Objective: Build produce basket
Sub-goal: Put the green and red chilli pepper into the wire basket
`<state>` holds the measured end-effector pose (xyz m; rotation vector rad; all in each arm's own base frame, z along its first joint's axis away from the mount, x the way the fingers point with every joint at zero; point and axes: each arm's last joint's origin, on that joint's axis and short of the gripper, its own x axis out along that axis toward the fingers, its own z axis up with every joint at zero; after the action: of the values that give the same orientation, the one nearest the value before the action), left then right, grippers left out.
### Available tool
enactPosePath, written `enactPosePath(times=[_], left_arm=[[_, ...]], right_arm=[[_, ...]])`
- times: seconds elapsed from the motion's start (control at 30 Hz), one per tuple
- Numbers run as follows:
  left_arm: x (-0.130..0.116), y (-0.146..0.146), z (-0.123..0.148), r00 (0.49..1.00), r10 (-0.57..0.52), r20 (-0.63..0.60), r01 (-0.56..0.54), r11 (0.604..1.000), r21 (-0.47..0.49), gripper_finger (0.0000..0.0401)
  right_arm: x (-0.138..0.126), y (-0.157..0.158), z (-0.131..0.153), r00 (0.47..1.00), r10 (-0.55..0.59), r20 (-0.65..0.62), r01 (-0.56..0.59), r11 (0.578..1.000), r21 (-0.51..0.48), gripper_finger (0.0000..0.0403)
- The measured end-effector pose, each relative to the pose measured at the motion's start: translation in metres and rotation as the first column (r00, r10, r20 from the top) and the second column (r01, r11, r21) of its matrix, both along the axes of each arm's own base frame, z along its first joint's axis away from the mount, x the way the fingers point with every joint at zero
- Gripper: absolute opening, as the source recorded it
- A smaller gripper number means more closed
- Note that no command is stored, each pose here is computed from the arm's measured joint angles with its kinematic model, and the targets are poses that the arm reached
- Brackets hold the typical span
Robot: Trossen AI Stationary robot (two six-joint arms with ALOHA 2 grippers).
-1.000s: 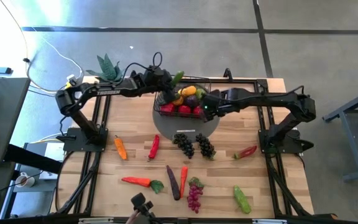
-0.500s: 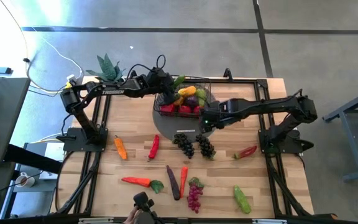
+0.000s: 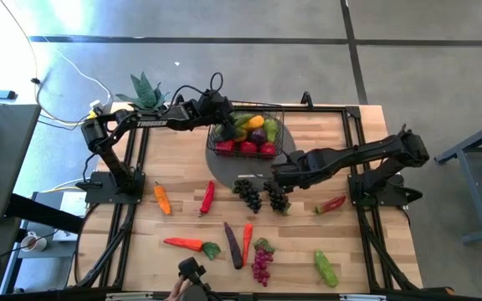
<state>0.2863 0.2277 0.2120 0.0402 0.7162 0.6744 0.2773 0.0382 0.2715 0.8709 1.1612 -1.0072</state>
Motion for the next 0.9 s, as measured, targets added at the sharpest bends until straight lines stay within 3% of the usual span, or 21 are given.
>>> enactPosePath(times=[0.2, 0.33, 0.5, 0.63, 0.77, 0.9], left_arm=[[0.005, 0.004, 0.019, 1.0, 0.023, 0.019, -0.022, 1.0, -0.016, 0.0255], [0.009, 0.007, 0.038, 1.0, 0.021, 0.015, -0.021, 1.0, -0.017, 0.0253], [0.013, 0.008, 0.061, 1.0, -0.009, 0.005, 0.009, 1.0, -0.026, 0.0253], [0.015, 0.008, 0.078, 0.998, -0.053, 0.02, 0.054, 0.997, -0.059, 0.0253], [0.018, 0.005, 0.087, 0.996, -0.08, 0.035, 0.082, 0.994, -0.067, 0.0253], [0.02, 0.004, 0.092, 0.995, -0.092, 0.043, 0.094, 0.993, -0.065, 0.0253]], right_arm=[[-0.011, 0.011, 0.0, 0.993, 0.062, -0.097, -0.064, 0.998, -0.013, 0.0303], [-0.017, 0.019, 0.0, 0.967, 0.199, -0.159, -0.201, 0.98, 0.003, 0.0303], [-0.021, 0.028, -0.005, 0.899, 0.391, -0.198, -0.379, 0.92, 0.095, 0.0303], [-0.029, 0.035, -0.017, 0.817, 0.528, -0.234, -0.495, 0.849, 0.185, 0.0303], [-0.039, 0.041, -0.032, 0.699, 0.667, -0.259, -0.604, 0.744, 0.286, 0.0303], [-0.047, 0.048, -0.042, 0.549, 0.792, -0.266, -0.716, 0.61, 0.34, 0.0303]])
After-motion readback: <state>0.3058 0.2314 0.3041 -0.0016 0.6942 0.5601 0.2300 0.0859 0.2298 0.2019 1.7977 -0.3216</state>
